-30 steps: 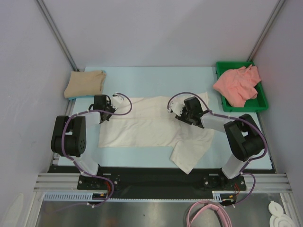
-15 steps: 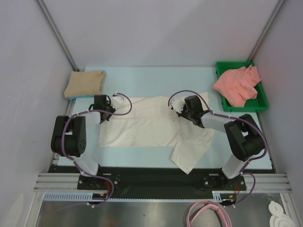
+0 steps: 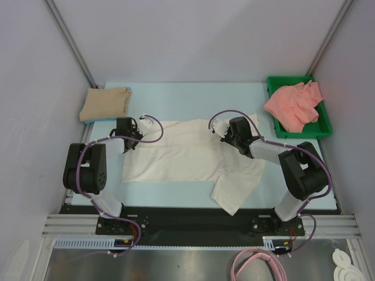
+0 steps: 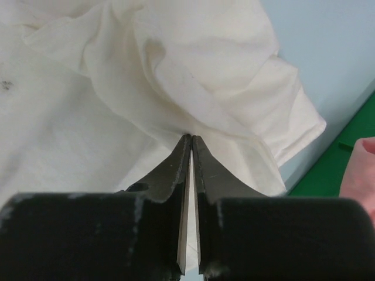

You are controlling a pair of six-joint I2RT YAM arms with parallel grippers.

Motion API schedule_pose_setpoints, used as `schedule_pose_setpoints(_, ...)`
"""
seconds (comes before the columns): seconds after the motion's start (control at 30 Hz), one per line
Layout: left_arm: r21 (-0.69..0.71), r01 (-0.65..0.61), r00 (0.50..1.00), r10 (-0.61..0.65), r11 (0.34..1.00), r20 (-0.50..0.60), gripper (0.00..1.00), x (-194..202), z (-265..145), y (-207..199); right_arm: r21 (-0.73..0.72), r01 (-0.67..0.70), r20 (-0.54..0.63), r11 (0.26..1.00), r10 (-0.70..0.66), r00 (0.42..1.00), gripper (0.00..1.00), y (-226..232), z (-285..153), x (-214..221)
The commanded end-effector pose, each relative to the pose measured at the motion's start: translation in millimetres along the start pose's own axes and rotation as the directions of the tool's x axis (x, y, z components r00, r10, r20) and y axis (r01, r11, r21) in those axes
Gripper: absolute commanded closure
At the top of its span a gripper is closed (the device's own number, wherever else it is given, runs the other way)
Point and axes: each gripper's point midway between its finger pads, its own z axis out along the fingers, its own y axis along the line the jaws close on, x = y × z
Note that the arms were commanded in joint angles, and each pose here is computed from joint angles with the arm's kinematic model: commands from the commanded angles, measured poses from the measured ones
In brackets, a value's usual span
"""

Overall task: Fold and stack the t-shirts
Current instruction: Fold the tshirt

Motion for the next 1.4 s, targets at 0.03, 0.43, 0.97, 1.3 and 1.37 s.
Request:
schedule_pose_setpoints(0.03,0.044,-0.010,1.000,0.011,0.999,-0.024,0.98,10.8,1.0,-14.1,0.102,-0.030,0.054,0.994,0.024,0.998,0.86,-28.5,-11.7,-14.8)
schedule_pose_setpoints(0.43,0.045,-0.010,1.000,0.011,0.999,-0.025,0.98,10.9,1.2,-14.1,-0.166,-0.160,0.089,0.973,0.176,0.980,0.69,-40.8,-22.0,-16.1)
schedule_pose_setpoints(0.97,0.045,-0.010,1.000,0.011,0.999,-0.028,0.99,10.7,1.7,-13.6,-0.369,-0.269,0.009,0.890,0.293,0.956,0.68,-40.2,14.3,0.1)
schedule_pose_setpoints(1.3,0.043,-0.005,1.000,0.007,0.999,-0.027,0.99,10.9,1.0,-13.1,-0.371,-0.271,-0.010,0.888,0.288,0.957,0.69,-36.0,26.3,4.0)
schedule_pose_setpoints(1.37,0.044,-0.005,1.000,0.007,0.999,-0.028,0.99,11.3,1.3,-13.5,-0.355,-0.256,0.002,0.899,0.274,0.962,0.69,-39.3,25.9,1.8)
